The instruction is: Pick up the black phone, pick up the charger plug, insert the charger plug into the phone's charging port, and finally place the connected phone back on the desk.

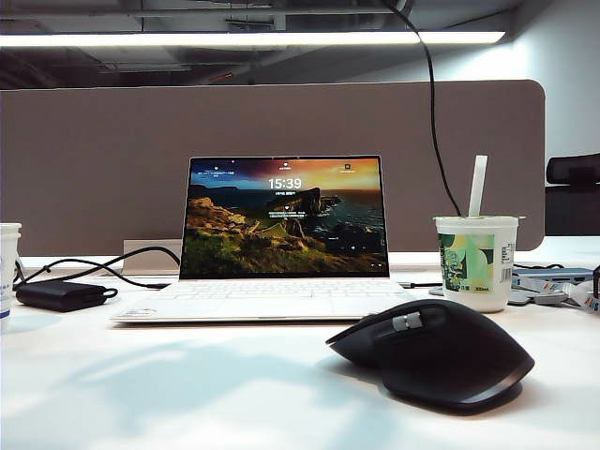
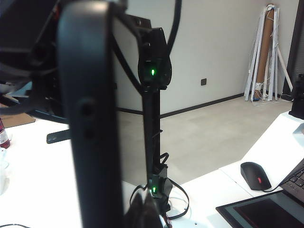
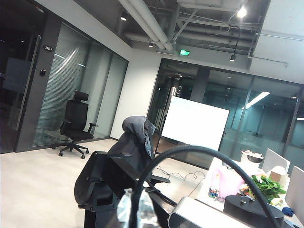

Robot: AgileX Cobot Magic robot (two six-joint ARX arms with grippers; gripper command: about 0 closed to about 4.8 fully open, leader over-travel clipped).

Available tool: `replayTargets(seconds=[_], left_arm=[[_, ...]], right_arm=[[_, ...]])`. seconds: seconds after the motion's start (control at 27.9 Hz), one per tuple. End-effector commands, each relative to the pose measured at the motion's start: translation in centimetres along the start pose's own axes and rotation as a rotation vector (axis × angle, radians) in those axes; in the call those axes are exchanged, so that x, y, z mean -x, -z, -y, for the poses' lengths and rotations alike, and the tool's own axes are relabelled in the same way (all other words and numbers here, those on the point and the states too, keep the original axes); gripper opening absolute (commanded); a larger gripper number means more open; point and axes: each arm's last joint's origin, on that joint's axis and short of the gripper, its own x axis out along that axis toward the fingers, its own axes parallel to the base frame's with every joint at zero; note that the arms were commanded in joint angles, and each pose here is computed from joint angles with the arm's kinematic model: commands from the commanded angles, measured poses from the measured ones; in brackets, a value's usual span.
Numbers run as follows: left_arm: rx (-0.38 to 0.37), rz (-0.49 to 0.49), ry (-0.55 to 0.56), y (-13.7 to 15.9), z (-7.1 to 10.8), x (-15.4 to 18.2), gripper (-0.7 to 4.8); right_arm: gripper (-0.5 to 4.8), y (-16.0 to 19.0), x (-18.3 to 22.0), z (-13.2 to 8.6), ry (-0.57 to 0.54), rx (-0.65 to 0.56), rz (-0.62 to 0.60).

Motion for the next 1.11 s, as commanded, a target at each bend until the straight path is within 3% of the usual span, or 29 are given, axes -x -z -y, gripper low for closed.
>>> replayTargets(seconds=[0.04, 0.64, 1.11], left_arm=[[-0.083, 0.009, -0.017, -1.31, 0.42, -0.04, -0.06], [-0.093, 0.011, -0.029, -1.39, 0.4, -0.04, -0.07], [-0.108, 0.02, -0.047, -1.8, 0.43, -0.03, -0.07]], right_arm=[[-0.05, 0.84, 0.06, 0.18, -0.039, -0.042, -0.048], [-0.05, 0.42, 0.06, -0.05, -0.042, -0.001, -0.029], [-0.05, 0.94, 0.14, 0.02, -0.045, -0.036, -0.046]])
